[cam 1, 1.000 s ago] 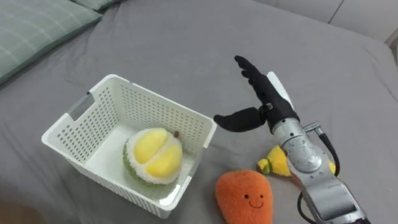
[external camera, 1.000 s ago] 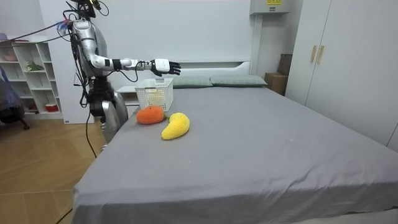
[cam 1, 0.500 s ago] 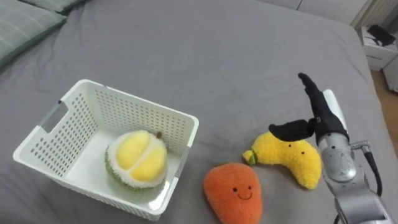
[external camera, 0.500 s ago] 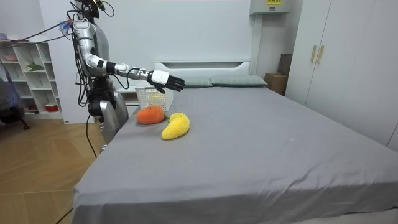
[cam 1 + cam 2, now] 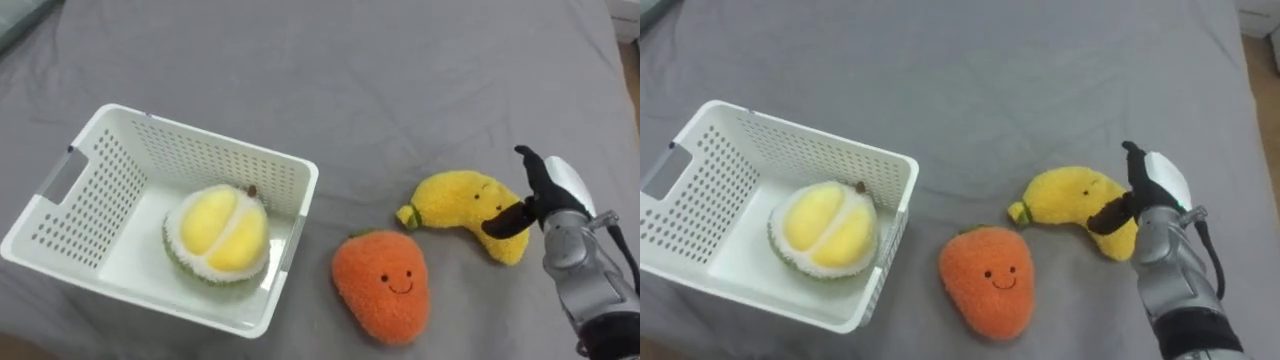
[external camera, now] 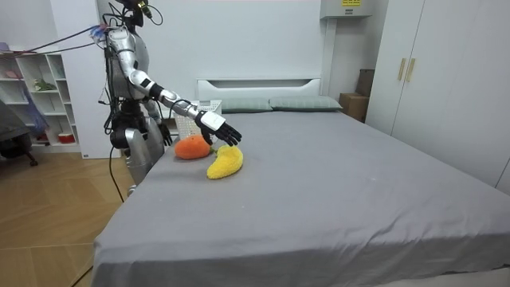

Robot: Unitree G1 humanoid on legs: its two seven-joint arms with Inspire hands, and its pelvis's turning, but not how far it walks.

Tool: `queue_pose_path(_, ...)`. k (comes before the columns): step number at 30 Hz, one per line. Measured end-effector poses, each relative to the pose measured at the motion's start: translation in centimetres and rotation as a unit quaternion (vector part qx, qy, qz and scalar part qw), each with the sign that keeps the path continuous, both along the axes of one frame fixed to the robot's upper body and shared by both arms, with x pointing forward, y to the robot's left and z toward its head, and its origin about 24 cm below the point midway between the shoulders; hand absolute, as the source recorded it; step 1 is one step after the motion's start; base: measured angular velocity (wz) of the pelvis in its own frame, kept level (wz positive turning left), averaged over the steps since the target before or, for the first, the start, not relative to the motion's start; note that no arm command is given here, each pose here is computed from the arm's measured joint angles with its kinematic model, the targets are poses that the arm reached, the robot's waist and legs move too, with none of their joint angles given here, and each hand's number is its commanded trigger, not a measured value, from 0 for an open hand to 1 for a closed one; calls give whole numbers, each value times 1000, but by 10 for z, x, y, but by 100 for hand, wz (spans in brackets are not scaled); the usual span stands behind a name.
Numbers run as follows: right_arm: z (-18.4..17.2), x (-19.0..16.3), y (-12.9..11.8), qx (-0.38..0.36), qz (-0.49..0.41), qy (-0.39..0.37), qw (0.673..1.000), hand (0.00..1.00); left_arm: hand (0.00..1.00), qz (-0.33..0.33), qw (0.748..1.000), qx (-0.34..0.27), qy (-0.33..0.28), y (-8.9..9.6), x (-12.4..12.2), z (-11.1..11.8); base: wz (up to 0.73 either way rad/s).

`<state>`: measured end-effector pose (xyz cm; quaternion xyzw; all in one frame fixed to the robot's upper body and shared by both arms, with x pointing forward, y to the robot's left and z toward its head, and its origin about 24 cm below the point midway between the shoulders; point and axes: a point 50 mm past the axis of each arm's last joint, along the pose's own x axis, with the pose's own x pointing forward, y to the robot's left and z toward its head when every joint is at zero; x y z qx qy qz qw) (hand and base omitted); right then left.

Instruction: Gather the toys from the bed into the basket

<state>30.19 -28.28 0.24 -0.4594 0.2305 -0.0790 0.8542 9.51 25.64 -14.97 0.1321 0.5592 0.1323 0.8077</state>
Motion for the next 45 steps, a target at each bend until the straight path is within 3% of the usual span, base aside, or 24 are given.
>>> queue_pose_path(8,-10,1,2,-28,17,44,998,0,0,-40,999,2,-14,-5,16,3,0)
queue_pose_path(15,-16,0,-2,-34,11,72,997,0,0,-10,1000,-19,-17,-7,14,1,0)
queue_pose_path(35,-17,-4,-6,-58,-4,50,997,0,0,-37,999,-7,-27,-14,20,1,1)
queue_pose_path(36,-16,-3,-7,-62,-6,42,997,46,0,-39,999,-5,-32,-14,22,2,4)
queue_pose_path(37,-16,-3,-7,-63,-6,36,997,64,0,-39,999,-4,-34,-14,23,3,6)
queue_pose_path(38,-15,-3,-6,-65,-7,26,998,100,0,-39,999,-4,-38,-14,23,3,8)
queue_pose_path(45,-12,-3,-9,-40,-43,-27,998,100,0,-38,998,-7,-39,-15,22,2,5)
